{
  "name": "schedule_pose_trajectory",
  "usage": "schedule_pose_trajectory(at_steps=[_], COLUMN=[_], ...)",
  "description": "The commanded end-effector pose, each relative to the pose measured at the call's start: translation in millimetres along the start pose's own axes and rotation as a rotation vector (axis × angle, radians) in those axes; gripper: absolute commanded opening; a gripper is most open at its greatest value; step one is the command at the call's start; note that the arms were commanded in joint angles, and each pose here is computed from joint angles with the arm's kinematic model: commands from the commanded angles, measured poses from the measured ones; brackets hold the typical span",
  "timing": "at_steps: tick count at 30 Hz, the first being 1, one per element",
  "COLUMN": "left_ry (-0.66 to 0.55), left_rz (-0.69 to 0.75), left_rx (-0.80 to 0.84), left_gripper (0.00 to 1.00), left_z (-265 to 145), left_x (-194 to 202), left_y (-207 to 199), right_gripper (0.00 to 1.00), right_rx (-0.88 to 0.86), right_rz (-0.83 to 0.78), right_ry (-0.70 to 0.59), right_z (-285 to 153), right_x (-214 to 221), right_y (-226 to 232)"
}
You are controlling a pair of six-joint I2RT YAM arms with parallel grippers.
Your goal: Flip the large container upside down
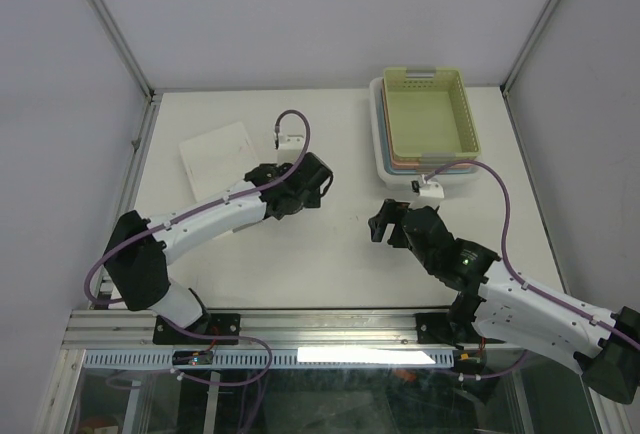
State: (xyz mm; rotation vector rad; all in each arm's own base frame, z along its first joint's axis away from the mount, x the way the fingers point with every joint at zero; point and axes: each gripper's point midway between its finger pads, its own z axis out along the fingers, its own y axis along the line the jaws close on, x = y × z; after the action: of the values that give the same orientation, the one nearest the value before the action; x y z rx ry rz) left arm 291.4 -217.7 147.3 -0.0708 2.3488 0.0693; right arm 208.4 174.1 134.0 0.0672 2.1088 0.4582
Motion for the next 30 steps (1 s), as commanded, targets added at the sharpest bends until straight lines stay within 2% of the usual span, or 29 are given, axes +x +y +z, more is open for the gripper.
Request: schedule_pose_trajectory(at_steps=[1, 11, 16, 30], left_ry=[0.07, 0.165, 0.184, 0.074], left_rz=[-0.103, -0.263, -0.348, -0.49], left_rx=[-0.001, 0.007, -0.012, -0.098], left_gripper=[0.81, 0.87, 0.87, 0.88], left_z=[2.3, 30.5, 43.3, 61.1], left_x=[29.2, 55.7, 57.1, 1.2], left_y=[-5.1, 11.8, 39.0, 118.9], right_gripper=[0.83, 0.83, 0.83, 0.84], right_rx=[-0.008, 0.008, -0.002, -0.018], right_rz=[0.072, 0.093, 0.103, 0.098], right_ry=[-0.087, -0.103, -0.107, -0.093], right_z=[-4.0, -11.4, -11.9, -7.7], right_x=[-24.1, -23.1, -22.4, -20.4], right_y=[6.0, -5.0, -4.7, 1.6])
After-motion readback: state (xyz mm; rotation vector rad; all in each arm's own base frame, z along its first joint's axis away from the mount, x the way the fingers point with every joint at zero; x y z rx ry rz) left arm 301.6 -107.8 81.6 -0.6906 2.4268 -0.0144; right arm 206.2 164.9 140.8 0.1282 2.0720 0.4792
